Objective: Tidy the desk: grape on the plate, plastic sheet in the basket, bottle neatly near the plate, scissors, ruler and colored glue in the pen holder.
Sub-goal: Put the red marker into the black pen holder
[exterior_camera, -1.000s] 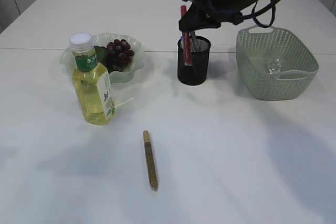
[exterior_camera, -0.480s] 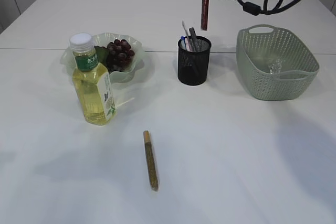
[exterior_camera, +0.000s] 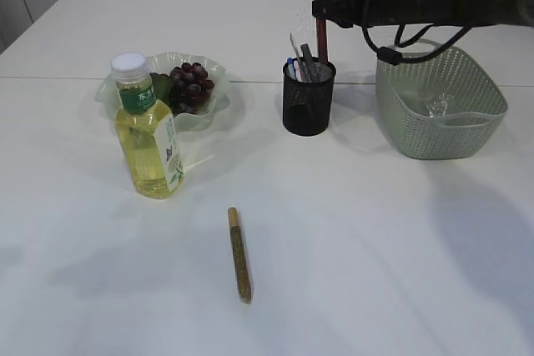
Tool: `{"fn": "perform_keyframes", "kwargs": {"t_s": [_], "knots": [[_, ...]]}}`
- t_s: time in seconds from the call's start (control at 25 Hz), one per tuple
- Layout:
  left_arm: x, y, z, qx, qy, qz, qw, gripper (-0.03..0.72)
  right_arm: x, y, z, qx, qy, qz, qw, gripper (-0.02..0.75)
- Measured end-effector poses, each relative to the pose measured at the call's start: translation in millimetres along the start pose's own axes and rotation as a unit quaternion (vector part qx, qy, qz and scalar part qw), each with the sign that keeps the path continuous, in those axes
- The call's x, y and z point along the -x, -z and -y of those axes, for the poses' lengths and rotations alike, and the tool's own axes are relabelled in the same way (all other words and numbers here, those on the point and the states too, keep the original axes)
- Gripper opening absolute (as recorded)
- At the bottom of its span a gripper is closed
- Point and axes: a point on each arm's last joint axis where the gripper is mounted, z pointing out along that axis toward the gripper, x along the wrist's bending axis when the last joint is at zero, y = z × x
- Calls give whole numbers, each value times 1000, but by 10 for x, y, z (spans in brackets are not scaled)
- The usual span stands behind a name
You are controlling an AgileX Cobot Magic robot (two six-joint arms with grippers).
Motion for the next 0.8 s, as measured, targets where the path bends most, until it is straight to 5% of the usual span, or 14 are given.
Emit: {"fn": "perform_keyframes", "kwargs": {"t_s": [0.12, 0.36, 0.64, 0.8], "knots": [[-1, 0, 6, -3, 0, 0, 1000, 242, 11, -20, 36, -2, 2, 0, 1000, 131], [0, 0, 19, -10, 1, 0, 1000, 242, 12, -21, 37, -2, 4, 0, 1000, 324], [0, 0, 29, -16, 2, 0, 1000, 242, -38, 55, -91, 2, -35, -5, 999, 349], [0, 0, 29, -16, 2, 0, 1000, 242, -219, 357, -439, -49, -52, 12, 997, 348]]}}
